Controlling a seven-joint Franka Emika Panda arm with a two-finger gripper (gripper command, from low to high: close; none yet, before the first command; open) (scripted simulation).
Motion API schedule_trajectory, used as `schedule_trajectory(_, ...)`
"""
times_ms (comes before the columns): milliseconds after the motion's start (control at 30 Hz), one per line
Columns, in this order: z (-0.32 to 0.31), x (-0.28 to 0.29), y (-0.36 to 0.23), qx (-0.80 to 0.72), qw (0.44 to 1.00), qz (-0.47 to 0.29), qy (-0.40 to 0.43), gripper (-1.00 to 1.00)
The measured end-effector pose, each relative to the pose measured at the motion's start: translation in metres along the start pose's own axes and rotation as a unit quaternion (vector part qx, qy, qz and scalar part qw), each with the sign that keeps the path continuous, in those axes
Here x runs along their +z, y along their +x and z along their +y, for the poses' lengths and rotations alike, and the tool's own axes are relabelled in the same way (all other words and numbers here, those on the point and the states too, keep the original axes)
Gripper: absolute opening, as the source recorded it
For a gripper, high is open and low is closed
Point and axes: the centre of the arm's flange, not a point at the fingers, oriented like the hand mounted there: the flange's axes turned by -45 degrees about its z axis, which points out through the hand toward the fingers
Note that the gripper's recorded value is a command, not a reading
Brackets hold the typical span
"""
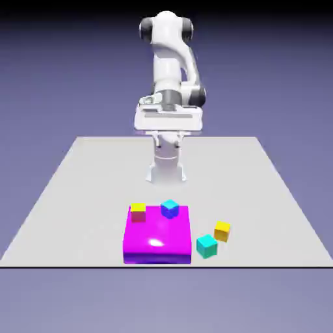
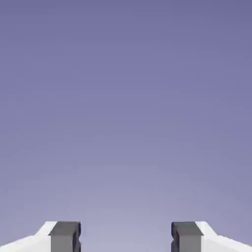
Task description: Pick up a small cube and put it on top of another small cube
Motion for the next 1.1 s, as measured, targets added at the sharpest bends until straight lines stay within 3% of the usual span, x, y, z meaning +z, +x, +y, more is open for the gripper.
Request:
schedule_trajectory(567, -0.146, -0.045, 0.001, 0.055, 0.993, 0.106, -0.023, 0.00)
schedule_trajectory(1100, -0.257, -0.003, -0.082, 0.083, 0.984, 0.148, -0.050, 0.00)
